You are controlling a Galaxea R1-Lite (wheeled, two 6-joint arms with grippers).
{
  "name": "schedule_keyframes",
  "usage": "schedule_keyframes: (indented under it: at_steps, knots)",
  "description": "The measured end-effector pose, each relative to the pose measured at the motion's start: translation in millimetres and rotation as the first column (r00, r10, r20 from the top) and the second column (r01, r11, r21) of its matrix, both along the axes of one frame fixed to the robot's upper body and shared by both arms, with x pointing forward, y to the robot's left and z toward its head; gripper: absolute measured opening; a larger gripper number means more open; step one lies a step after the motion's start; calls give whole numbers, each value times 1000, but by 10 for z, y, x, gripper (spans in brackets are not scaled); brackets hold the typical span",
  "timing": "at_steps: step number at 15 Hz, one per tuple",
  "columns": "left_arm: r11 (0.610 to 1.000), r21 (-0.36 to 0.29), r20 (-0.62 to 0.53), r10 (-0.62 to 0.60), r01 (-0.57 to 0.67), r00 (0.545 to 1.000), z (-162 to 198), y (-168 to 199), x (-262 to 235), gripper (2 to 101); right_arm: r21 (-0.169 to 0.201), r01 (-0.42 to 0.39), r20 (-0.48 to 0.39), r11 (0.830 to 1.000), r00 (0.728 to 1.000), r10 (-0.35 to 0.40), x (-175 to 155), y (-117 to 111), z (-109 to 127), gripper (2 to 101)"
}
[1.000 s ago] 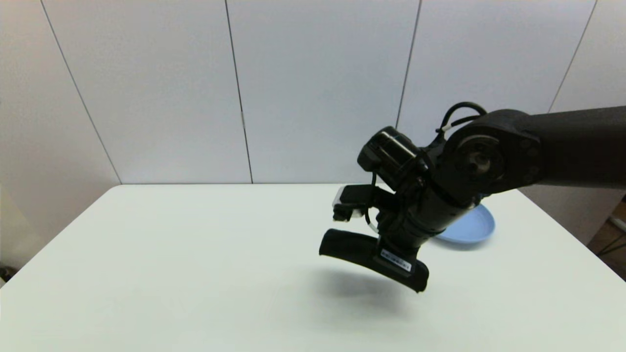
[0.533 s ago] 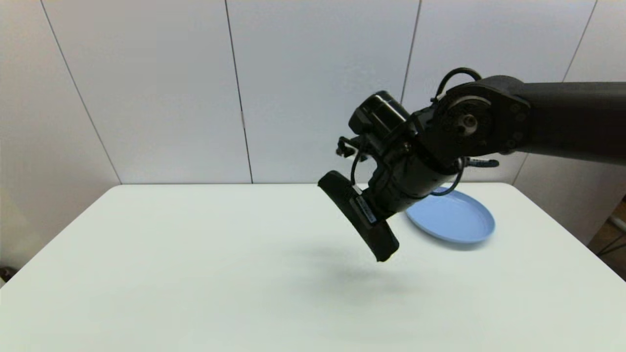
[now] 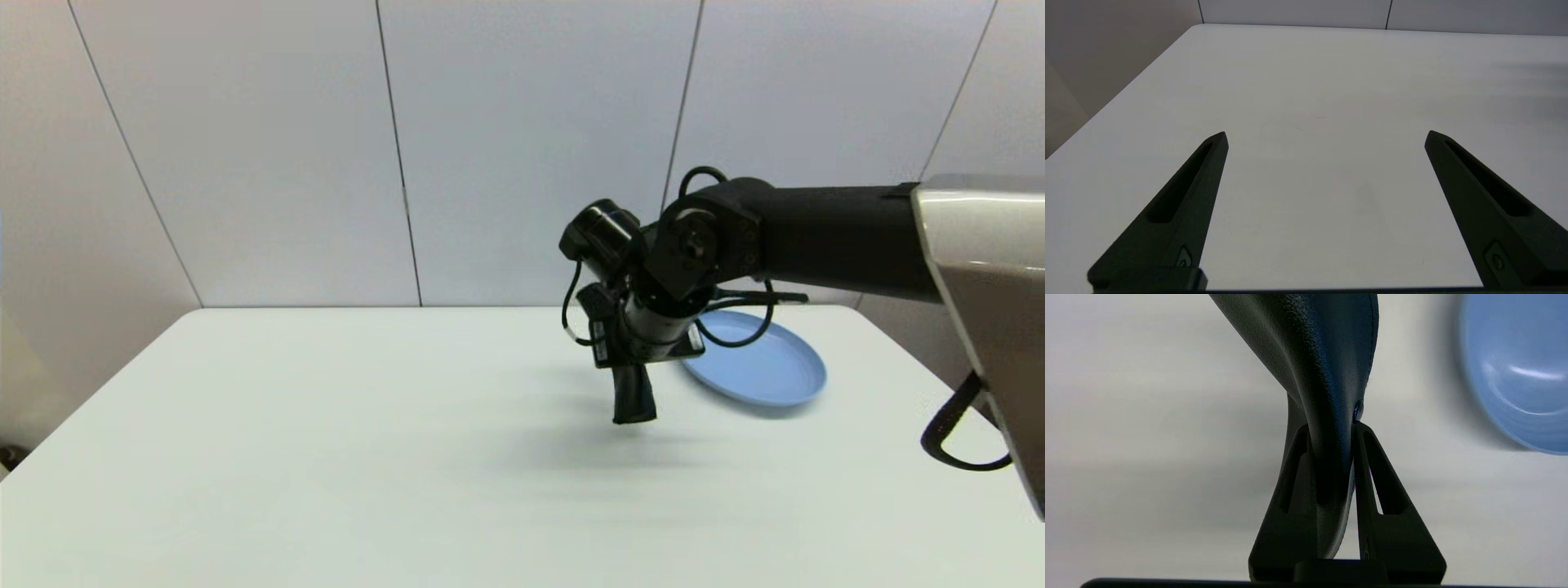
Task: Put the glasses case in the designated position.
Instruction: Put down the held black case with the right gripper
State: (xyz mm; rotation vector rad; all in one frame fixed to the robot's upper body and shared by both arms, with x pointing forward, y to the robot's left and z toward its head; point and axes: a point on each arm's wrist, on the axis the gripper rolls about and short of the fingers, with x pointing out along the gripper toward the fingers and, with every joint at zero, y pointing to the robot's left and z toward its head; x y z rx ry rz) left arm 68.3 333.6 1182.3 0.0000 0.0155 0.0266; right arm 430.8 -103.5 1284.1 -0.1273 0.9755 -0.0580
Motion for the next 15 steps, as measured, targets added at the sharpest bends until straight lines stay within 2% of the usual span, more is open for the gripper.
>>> schedule_keyframes:
  at_steps: [3, 9, 14, 15]
  knots:
    - [1000, 0, 0, 0, 0, 1000, 0, 0, 0, 978, -37, 69, 11, 997, 998, -69, 129, -137, -74, 171]
    - [1000, 0, 0, 0, 0, 1000, 0, 0, 0, 978, -49, 132, -1, 990, 991, -132, 271, -349, -127, 169]
    - [1000, 0, 0, 0, 0, 1000, 0, 0, 0, 978, -45, 141, -4, 989, 990, -141, 297, -398, -126, 170]
    - [1000, 0, 0, 0, 0, 1000, 0, 0, 0, 978, -44, 138, -5, 989, 990, -139, 295, -399, -124, 279]
